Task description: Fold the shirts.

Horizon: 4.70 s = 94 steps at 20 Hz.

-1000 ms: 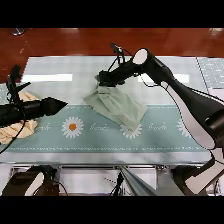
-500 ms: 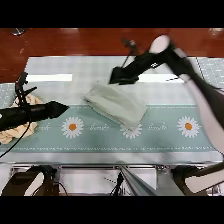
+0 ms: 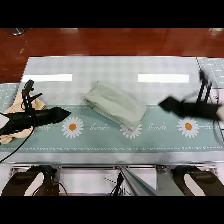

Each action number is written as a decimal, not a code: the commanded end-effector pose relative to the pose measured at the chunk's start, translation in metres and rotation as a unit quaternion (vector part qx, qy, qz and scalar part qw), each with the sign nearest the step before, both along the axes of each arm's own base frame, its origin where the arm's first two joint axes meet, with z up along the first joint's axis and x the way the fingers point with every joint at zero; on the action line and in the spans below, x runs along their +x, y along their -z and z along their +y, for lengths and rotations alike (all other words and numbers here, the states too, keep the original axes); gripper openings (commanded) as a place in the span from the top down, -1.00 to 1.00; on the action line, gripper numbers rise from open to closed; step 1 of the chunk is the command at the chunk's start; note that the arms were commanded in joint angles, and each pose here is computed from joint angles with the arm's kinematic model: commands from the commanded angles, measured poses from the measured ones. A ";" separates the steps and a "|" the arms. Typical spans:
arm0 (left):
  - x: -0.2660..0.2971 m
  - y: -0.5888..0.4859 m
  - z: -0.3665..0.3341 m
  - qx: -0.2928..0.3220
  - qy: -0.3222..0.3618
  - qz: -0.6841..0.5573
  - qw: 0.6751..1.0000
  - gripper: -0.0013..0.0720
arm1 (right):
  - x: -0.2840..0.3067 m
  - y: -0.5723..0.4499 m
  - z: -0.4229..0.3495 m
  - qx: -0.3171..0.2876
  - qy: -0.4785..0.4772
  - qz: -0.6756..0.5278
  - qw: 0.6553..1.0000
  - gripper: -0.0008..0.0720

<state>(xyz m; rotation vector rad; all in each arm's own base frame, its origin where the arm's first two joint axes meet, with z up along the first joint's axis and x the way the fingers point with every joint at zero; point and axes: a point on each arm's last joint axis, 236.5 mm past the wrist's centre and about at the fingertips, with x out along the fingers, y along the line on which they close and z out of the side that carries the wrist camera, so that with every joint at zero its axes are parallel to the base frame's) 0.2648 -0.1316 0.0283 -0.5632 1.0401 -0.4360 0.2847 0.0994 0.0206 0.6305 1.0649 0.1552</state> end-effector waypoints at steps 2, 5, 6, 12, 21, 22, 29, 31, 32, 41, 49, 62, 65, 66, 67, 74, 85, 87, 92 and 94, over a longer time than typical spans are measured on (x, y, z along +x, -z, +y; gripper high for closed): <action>-0.001 0.002 0.000 -0.002 -0.001 0.004 1.000 0.91 | -0.042 0.077 0.017 0.139 0.116 0.049 0.982 -0.73; 0.000 0.001 -0.001 -0.005 -0.003 0.002 1.000 0.92 | -0.037 0.092 0.027 0.147 0.095 0.080 0.981 -0.73; 0.000 0.001 -0.001 -0.005 -0.004 0.001 1.000 0.91 | -0.034 0.094 0.033 0.154 0.080 0.088 0.981 -0.73; 0.002 0.000 0.000 -0.005 -0.007 -0.002 1.000 0.91 | -0.020 0.117 0.064 0.168 -0.001 0.158 0.973 -0.73; 0.005 -0.001 0.001 -0.005 -0.013 -0.006 1.000 0.92 | 0.042 0.099 0.126 0.144 -0.124 0.113 0.975 0.78; 0.005 -0.001 0.001 -0.005 -0.013 -0.006 1.000 0.91 | 0.051 0.089 0.132 0.141 -0.150 0.093 0.974 0.92; 0.005 -0.001 0.001 -0.007 -0.013 -0.006 1.000 0.91 | 0.116 -0.041 0.147 0.097 -0.248 -0.023 0.964 0.92; 0.005 -0.001 0.001 -0.007 -0.013 -0.006 1.000 0.91 | 0.133 -0.080 0.139 0.060 -0.256 -0.058 0.963 0.92; 0.005 -0.001 0.001 -0.007 -0.013 -0.006 1.000 0.91 | 0.140 -0.095 0.132 0.036 -0.253 -0.071 0.964 0.92; 0.004 -0.001 0.001 -0.005 -0.010 -0.005 1.000 0.91 | 0.161 -0.187 0.008 -0.067 -0.157 -0.090 0.981 0.92; 0.006 -0.001 0.002 -0.003 -0.011 -0.010 1.000 0.91 | 0.117 -0.228 -0.142 -0.089 0.000 -0.058 0.994 0.92; 0.027 -0.008 0.014 0.017 -0.034 -0.060 0.997 0.91 | -0.061 -0.187 -0.267 -0.136 0.240 0.123 0.953 0.92; 0.034 -0.010 0.018 0.020 -0.046 -0.072 0.996 0.91 | -0.146 -0.152 -0.288 -0.175 0.333 0.220 0.900 0.92; 0.036 -0.011 0.019 0.021 -0.051 -0.076 0.996 0.91 | -0.175 -0.145 -0.292 -0.186 0.370 0.249 0.875 0.92; 0.039 -0.012 0.021 0.022 -0.055 -0.080 0.995 0.91 | -0.200 -0.140 -0.295 -0.191 0.407 0.270 0.851 0.92; 0.041 -0.013 0.022 0.023 -0.060 -0.084 0.994 0.91 | -0.281 -0.088 -0.261 -0.189 0.480 0.381 0.767 -0.72; 0.107 -0.168 -0.007 -0.051 -0.019 -0.225 0.973 0.92 | 0.071 -0.238 -0.203 -0.069 0.159 -0.186 0.967 0.92; 0.108 -0.227 -0.023 -0.054 0.013 -0.281 0.958 0.92 | 0.107 -0.235 -0.124 -0.041 0.043 -0.208 0.976 0.92; 0.107 -0.157 -0.020 0.125 0.062 -0.210 0.968 0.92 | 0.095 -0.075 -0.059 -0.304 -0.176 -0.008 0.936 0.92; 0.108 -0.101 0.002 0.199 0.067 -0.145 0.967 0.91 | 0.088 -0.034 -0.054 -0.326 -0.163 0.043 0.930 0.92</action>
